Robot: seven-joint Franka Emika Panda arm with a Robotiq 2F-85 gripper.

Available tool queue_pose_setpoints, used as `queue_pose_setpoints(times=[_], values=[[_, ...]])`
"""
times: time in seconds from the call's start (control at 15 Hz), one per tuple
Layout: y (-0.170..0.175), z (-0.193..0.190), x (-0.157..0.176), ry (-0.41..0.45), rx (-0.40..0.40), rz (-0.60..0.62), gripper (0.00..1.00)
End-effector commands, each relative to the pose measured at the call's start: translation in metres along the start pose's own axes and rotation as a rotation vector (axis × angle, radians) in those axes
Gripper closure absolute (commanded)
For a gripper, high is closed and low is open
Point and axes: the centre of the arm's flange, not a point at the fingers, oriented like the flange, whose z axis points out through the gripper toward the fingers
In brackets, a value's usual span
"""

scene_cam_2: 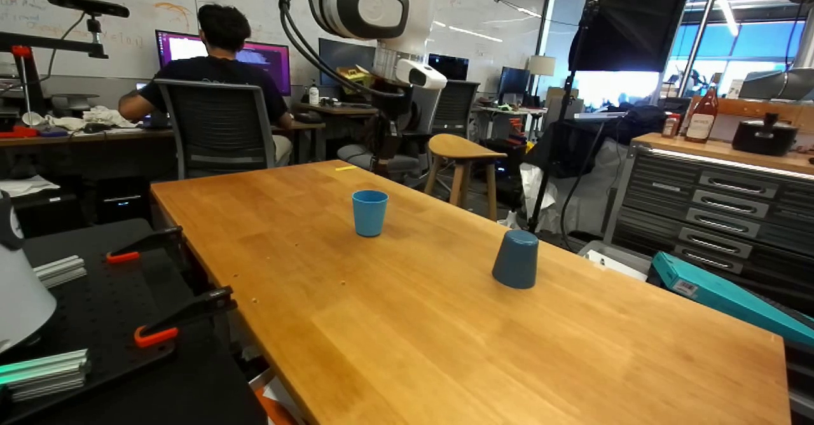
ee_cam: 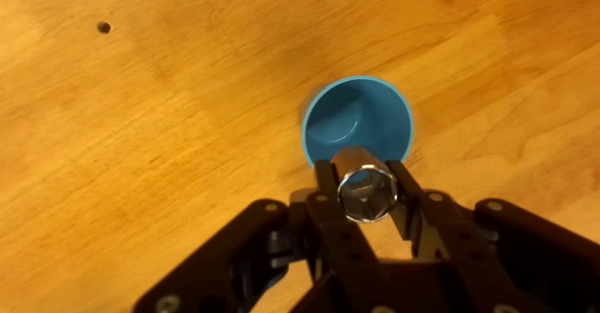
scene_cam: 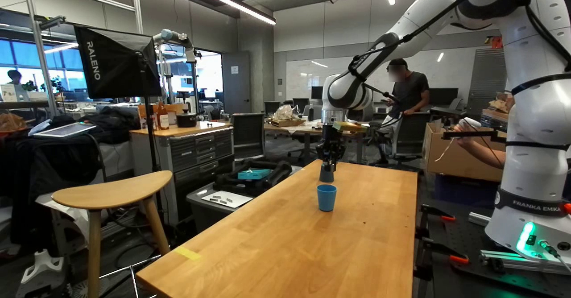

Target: Put the gold object in the blue cup

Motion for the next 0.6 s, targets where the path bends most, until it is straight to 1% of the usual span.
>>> queue_pose_setpoints(times=[0.0,0.27,0.53], values=[[-0.019,0.0,0.009,0.017,0.055,0.0,0.88],[-0.025,0.017,0.018,0.001,0.051,0.009,0.88],[-0.024,0.047,0.029,-0.031,0.026,0.015,0.88]])
